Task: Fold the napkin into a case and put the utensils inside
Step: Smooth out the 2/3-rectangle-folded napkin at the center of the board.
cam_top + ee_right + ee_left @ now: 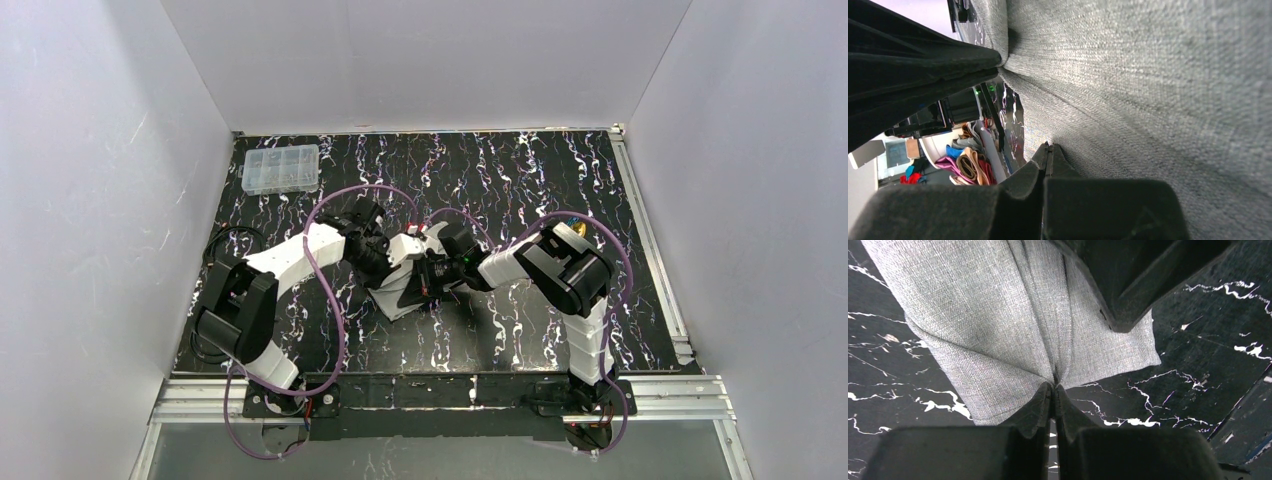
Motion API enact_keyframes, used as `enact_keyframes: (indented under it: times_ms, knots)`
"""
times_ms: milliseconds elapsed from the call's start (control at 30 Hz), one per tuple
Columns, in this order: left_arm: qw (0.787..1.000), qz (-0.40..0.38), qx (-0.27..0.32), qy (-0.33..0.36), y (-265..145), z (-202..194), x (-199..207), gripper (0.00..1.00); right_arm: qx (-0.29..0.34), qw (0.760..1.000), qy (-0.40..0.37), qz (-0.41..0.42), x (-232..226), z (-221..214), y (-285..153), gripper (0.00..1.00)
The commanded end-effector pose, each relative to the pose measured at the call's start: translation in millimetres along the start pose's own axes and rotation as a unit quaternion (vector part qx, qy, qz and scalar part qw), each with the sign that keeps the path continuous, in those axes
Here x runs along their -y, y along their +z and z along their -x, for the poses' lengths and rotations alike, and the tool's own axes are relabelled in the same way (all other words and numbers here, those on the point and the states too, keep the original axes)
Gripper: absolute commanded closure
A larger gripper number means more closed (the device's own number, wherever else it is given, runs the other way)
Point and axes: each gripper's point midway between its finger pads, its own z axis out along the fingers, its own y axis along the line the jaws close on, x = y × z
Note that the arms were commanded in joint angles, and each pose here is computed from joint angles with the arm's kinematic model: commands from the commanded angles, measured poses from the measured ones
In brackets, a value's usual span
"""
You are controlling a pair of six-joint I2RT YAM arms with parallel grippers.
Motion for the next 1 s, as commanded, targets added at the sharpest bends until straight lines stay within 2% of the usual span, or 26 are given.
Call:
enact_keyframes:
  times_ms: [0,200,300,567,967]
  knots:
    - [1.0,-0.013,-0.02,0.015,7.1,-13.9,6.4,1.0,0.027,0.999,-0.015,-0.013,-4.1,15.0,-9.8,0.99]
    - [0.999,-0.02,-0.027,0.015,16.0,-22.5,9.9,1.0,0.083,0.996,-0.01,0.006,-27.7,55.8,-51.8,0.99]
    - [0.999,-0.021,-0.028,0.016,19.6,-23.8,9.4,1.0,0.101,0.995,-0.018,0.009,-42.4,77.5,-56.1,0.99]
    - [0.999,-0.015,-0.019,0.022,23.7,-24.2,8.2,1.0,0.114,0.992,0.01,0.048,-47.2,114.8,-26.4,0.99]
    - [0.999,-0.015,-0.02,0.027,25.3,-24.7,7.4,1.0,0.109,0.99,0.029,0.085,-52.4,126.7,10.1,0.99]
